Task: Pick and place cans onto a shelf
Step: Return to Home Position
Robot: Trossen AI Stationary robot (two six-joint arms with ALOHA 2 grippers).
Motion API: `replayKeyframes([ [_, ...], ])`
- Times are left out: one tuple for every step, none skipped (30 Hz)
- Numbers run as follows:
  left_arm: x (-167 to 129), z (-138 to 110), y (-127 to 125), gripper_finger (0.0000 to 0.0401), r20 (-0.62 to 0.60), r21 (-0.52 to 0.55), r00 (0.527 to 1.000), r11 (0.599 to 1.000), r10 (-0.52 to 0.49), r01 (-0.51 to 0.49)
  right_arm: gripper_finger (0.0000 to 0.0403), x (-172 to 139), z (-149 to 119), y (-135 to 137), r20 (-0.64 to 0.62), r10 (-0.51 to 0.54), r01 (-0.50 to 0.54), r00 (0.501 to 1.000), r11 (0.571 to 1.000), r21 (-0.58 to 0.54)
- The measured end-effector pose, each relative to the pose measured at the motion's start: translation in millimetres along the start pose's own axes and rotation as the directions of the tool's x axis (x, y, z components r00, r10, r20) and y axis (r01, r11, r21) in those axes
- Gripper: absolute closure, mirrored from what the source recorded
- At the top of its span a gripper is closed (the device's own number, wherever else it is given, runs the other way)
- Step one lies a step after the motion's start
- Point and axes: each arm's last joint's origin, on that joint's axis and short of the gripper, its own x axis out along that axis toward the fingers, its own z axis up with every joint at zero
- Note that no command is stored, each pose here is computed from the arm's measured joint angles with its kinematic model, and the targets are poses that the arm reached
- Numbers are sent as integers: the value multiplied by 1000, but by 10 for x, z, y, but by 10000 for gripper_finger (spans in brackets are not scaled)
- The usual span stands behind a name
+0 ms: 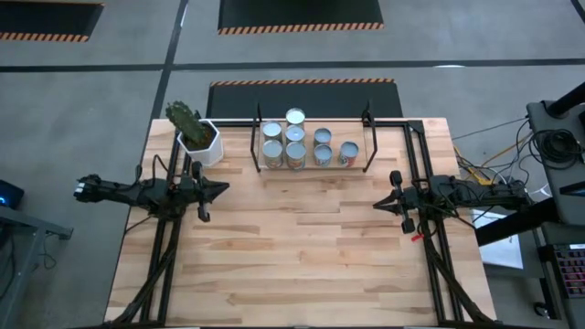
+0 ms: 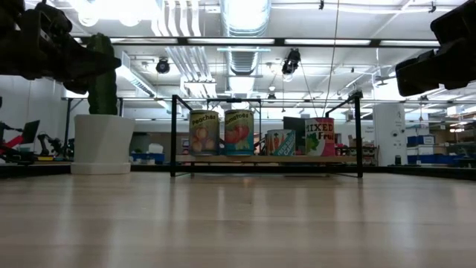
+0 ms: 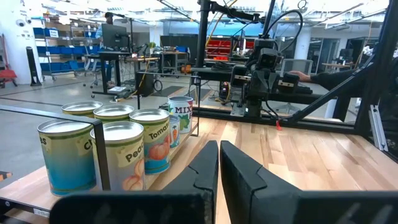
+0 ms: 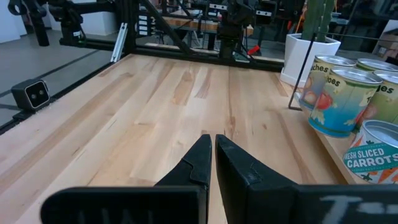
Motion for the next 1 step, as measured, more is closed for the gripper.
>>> replayKeyframes([
  [0,0,0,401,0,0,1000,1000,0,0,390,0,0,0,0,0,0,1000,1000,0],
])
